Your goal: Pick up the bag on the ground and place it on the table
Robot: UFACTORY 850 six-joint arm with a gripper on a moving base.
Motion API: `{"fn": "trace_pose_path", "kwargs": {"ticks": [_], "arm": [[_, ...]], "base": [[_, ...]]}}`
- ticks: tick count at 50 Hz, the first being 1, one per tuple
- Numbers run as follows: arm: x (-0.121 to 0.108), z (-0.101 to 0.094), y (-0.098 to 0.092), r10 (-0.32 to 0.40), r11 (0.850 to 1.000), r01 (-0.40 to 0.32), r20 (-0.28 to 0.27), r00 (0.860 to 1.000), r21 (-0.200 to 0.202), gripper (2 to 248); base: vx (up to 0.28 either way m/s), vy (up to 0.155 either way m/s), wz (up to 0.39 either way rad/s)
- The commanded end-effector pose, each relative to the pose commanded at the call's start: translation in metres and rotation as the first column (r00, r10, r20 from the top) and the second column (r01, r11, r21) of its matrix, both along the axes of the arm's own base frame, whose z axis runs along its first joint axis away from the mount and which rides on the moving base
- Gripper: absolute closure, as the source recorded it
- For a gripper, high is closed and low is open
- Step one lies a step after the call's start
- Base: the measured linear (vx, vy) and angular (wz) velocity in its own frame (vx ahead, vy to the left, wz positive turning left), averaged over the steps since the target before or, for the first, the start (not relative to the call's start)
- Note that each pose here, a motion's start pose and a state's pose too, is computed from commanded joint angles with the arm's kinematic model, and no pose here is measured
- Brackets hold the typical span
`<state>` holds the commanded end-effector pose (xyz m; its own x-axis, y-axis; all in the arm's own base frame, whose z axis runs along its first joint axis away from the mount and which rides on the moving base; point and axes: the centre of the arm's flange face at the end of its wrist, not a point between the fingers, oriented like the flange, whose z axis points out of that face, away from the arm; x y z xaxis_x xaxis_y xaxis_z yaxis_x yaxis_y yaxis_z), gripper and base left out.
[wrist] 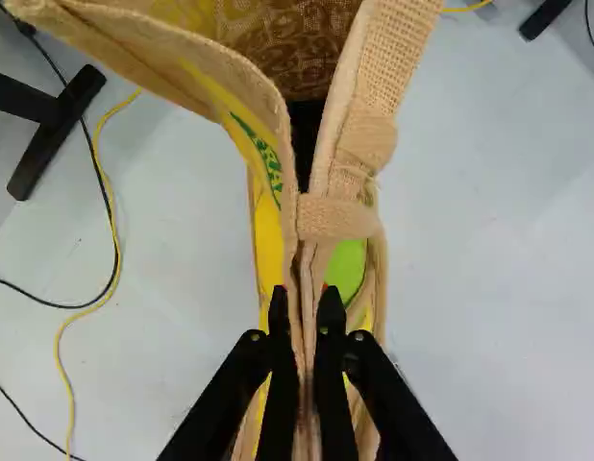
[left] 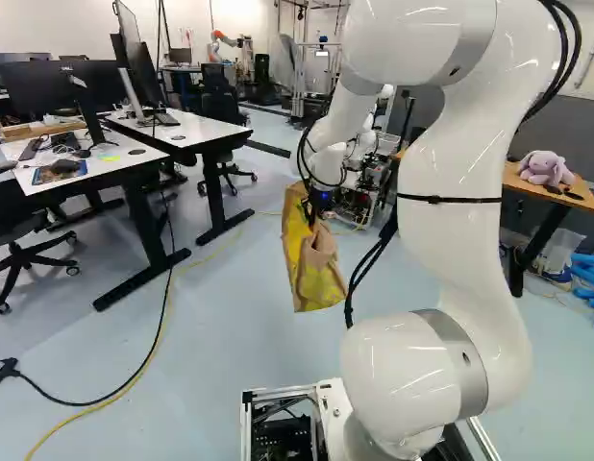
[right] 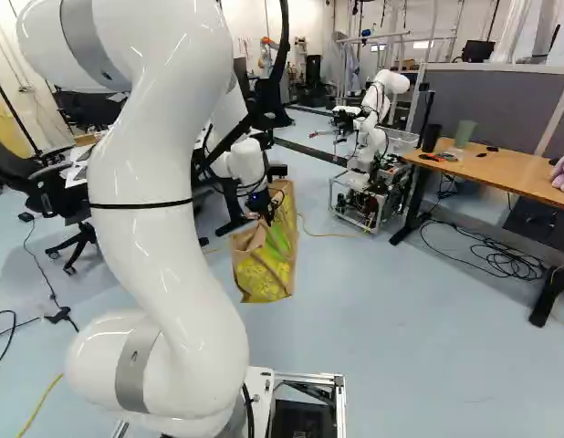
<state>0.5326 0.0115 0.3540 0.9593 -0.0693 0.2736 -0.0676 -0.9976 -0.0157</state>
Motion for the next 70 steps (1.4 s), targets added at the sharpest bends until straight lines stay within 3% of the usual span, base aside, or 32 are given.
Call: {"fn": "trace_pose_path", "kwargs": {"ticks": [70], "arm": [[-0.025,0.094,-0.009,-0.020,1.000,0.020,-0.054,0.998,-0.008,228]], "base": [[0.000,0.000,0.000]]}}
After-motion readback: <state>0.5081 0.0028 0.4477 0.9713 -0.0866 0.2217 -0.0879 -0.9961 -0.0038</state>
